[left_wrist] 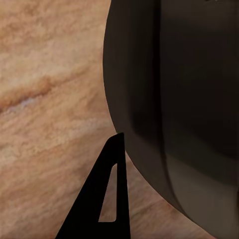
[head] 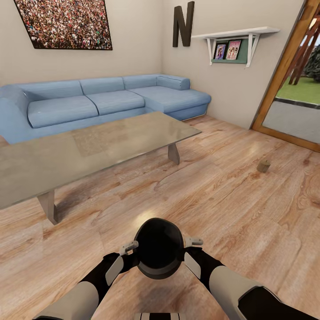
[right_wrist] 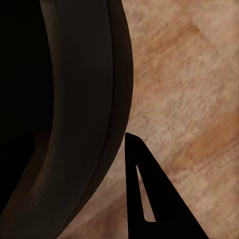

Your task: Place each of the two pumpkins and all three candles from the living room inside a cabinet in the living room (use any cabinet), then make sure every cabinet is closed, and position the cauldron so it is next to a table in the living room.

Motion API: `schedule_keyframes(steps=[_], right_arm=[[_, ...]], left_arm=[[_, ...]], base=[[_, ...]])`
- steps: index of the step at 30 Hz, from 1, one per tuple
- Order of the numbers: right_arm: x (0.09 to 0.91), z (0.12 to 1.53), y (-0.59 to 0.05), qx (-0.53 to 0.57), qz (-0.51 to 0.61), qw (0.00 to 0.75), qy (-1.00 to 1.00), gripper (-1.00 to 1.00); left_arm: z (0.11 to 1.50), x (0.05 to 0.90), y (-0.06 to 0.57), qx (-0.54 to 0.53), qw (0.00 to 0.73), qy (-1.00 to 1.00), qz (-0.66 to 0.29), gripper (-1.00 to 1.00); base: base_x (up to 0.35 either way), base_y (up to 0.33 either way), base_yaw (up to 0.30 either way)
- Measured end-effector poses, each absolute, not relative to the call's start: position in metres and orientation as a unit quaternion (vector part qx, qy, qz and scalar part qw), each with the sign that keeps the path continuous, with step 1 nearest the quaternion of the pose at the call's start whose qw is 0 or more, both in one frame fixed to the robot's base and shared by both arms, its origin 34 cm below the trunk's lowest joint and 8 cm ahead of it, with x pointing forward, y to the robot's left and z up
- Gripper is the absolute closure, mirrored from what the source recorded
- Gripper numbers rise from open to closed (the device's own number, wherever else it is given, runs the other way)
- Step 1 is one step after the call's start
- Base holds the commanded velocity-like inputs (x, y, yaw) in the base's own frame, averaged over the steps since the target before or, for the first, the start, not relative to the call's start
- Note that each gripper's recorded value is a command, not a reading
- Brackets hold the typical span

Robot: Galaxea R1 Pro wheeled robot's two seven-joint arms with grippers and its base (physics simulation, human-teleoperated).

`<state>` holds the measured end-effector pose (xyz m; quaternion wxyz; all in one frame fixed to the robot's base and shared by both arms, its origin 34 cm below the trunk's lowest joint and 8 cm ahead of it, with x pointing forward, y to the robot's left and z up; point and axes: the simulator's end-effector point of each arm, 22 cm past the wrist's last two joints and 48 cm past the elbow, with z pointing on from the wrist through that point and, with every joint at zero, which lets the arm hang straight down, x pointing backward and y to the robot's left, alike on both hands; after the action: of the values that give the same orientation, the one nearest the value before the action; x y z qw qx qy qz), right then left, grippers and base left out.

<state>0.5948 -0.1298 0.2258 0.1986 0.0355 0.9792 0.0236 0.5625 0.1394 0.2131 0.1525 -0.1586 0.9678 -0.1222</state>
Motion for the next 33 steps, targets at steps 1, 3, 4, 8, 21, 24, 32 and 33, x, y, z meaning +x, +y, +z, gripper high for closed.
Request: schedule_keyframes(steps=[1,3,4,8,21,24,32,33], right_arm=[[0.5948,0.2258,-0.1299,0.035,0.023,0.199,0.979,1.00],[0.5945,0.2256,-0.1298,0.035,0.023,0.198,0.979,1.00],[0.5946,0.2257,-0.1298,0.036,0.024,0.198,0.979,1.00],[0.5982,0.2324,-0.1299,0.035,0.023,0.205,0.978,1.00],[0.5995,0.2348,-0.1295,0.035,0.025,0.207,0.977,1.00],[0.5993,0.2347,-0.1296,0.035,0.024,0.207,0.977,1.00],[0.5990,0.2345,-0.1300,0.034,0.023,0.207,0.978,1.00],[0.5990,0.2344,-0.1301,0.033,0.023,0.207,0.977,1.00]], left_arm=[[0.2130,0.5625,0.1393,-0.159,0.152,0.968,-0.122,1.00],[0.2131,0.5625,0.1391,-0.159,0.153,0.968,-0.123,1.00],[0.2131,0.5626,0.1390,-0.159,0.153,0.968,-0.123,1.00],[0.2194,0.5661,0.1384,-0.157,0.159,0.967,-0.124,1.00],[0.2217,0.5674,0.1382,-0.160,0.160,0.966,-0.126,1.00],[0.2217,0.5674,0.1382,-0.159,0.160,0.966,-0.126,1.00],[0.2217,0.5673,0.1380,-0.160,0.160,0.966,-0.127,1.00],[0.2217,0.5672,0.1379,-0.160,0.160,0.966,-0.127,1.00]], base=[[0.000,0.000,0.000],[0.000,0.000,0.000],[0.000,0.000,0.000],[0.000,0.000,0.000],[0.000,0.000,0.000],[0.000,0.000,0.000],[0.000,0.000,0.000],[0.000,0.000,0.000]])
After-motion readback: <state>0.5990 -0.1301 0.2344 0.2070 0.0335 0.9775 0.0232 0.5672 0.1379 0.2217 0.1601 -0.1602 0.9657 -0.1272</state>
